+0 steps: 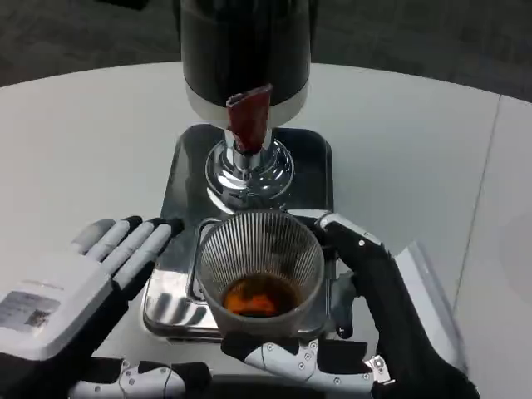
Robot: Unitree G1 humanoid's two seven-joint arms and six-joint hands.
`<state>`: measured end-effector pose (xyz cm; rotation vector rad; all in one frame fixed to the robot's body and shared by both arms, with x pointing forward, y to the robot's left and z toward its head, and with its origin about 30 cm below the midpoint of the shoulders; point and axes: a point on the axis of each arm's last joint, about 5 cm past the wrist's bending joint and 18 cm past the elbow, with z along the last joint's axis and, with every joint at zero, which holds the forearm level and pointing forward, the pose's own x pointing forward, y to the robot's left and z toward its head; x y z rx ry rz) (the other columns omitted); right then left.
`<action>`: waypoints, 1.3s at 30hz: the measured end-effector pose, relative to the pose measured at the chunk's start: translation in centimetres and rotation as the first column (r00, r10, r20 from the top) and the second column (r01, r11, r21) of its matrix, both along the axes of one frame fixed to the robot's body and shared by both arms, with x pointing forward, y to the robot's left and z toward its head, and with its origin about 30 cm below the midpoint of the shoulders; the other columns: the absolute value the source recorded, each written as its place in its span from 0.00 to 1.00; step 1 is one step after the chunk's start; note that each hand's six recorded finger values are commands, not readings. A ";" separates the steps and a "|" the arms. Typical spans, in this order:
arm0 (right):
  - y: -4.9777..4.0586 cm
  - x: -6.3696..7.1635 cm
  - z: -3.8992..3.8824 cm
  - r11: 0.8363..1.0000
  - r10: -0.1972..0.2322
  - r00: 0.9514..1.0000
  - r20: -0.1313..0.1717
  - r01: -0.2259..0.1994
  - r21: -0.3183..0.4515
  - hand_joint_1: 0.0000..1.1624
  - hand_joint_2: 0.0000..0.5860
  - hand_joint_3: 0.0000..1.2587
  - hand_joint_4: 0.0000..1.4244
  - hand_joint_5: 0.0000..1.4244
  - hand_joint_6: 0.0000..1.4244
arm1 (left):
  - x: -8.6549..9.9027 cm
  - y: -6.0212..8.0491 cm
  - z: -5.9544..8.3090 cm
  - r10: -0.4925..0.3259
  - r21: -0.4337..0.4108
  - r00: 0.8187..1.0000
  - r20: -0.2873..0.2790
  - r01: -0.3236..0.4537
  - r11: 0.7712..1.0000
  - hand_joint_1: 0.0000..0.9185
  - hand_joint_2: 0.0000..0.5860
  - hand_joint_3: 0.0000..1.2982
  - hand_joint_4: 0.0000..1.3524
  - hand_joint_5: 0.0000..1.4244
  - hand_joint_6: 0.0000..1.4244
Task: Grasp the cup under the faucet to collect the drink, then remove the cup.
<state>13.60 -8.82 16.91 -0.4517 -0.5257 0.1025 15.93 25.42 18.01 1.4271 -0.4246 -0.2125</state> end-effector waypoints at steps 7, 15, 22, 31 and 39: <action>-0.34 -0.3 0.16 1.000 -0.005 1.000 -0.004 0.005 0.005 0.97 0.22 0.60 0.63 0.68 0.92 | 0.3 -0.7 -0.4 0.010 -0.016 0.993 0.115 -0.008 1.000 0.00 0.13 0.00 0.00 0.00 0.00; -0.67 -0.6 0.59 1.000 0.008 1.000 -0.014 -0.008 0.011 0.97 0.22 0.60 0.64 0.69 0.92 | -0.1 -1.0 -0.8 -0.006 -0.033 0.986 0.165 0.012 0.999 0.00 0.14 0.00 0.00 0.00 0.00; -0.87 -0.7 0.93 1.000 0.011 1.000 -0.020 -0.010 0.014 0.97 0.22 0.60 0.64 0.69 0.92 | -0.4 -0.9 -0.9 -0.026 -0.013 0.989 0.148 0.028 1.000 0.00 0.14 0.00 0.00 0.00 0.00; -0.95 -0.8 1.26 1.000 0.010 1.000 -0.010 -0.010 0.018 0.97 0.22 0.60 0.64 0.69 0.92 | -0.6 -1.0 -1.1 -0.034 -0.008 0.992 0.120 0.035 0.999 0.00 0.14 0.00 0.00 0.00 0.00; -1.05 -1.0 1.82 1.000 0.024 1.000 0.012 -0.024 0.017 0.97 0.22 0.61 0.64 0.69 0.92 | -0.9 -1.0 -0.9 -0.045 0.003 0.993 0.111 0.045 0.999 0.00 0.14 0.00 0.00 0.00 0.00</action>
